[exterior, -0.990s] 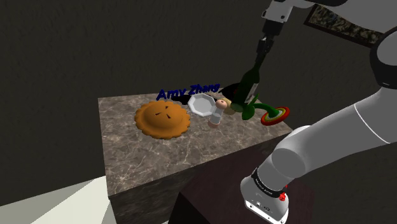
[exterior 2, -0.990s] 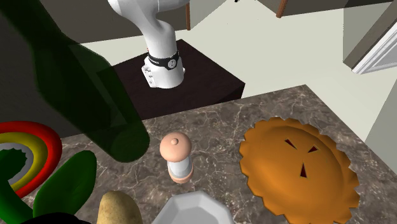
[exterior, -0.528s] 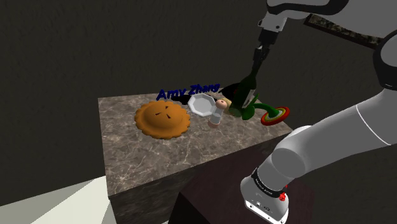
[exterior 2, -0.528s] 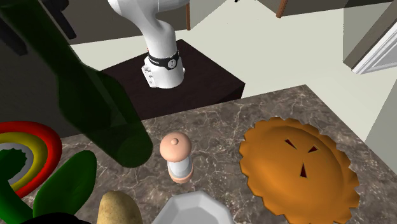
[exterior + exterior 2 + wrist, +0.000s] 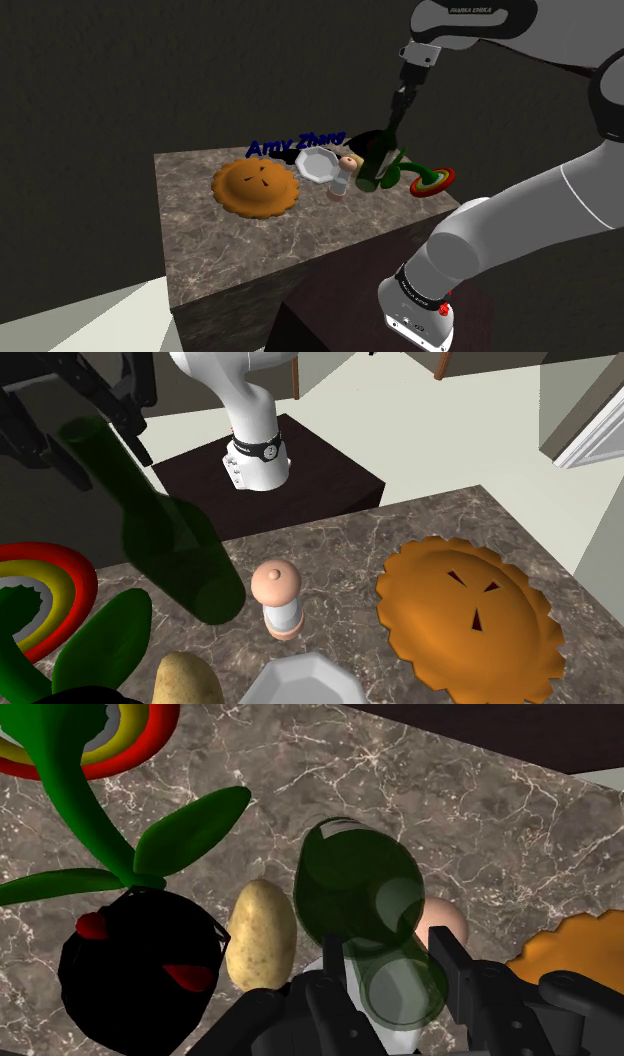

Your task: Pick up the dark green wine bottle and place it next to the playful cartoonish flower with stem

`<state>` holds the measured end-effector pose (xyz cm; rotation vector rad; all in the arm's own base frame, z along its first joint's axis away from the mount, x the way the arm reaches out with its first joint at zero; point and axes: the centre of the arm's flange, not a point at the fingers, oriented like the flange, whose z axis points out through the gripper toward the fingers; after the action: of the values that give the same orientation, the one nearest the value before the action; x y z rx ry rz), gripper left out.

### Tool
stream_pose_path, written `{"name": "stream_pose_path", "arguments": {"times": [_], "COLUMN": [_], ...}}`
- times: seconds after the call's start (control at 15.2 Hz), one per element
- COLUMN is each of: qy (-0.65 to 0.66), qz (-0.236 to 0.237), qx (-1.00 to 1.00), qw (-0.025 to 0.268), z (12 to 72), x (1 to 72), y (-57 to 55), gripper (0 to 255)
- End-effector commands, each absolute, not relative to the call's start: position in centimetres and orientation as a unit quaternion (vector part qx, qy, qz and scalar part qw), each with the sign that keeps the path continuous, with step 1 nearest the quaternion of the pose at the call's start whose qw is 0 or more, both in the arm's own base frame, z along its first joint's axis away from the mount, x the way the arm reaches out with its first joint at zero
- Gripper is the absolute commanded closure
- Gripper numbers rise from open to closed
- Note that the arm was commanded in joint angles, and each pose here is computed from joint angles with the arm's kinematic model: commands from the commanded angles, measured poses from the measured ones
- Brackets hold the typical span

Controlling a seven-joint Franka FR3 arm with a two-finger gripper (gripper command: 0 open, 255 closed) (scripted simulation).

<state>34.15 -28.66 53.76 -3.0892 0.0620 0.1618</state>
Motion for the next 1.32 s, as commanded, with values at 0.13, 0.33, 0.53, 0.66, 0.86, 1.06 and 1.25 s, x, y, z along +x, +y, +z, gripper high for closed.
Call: {"name": "stream_pose_path", "arguments": {"times": [0.13, 0.33, 0.53, 0.66, 0.86, 1.06, 1.25], "qy": [0.020, 0.020, 0.020, 0.020, 0.020, 0.020, 0.020], "qz": [0.052, 0.052, 0.052, 0.052, 0.052, 0.052, 0.052], "qx": [-0.998, -0.998, -0.998, -0.998, -0.998, -0.998, -0.998], "qw": [0.024, 0.024, 0.024, 0.024, 0.024, 0.024, 0.024], "z": [51.8, 50.2, 48.6, 47.6, 47.6, 47.6, 47.6], "x": [34.2, 34.2, 34.2, 34.2, 34.2, 34.2, 34.2], "y": [-28.7, -28.7, -28.7, -28.7, -28.7, -28.7, -28.7], "gripper": [255, 255, 255, 255, 255, 255, 0]}}
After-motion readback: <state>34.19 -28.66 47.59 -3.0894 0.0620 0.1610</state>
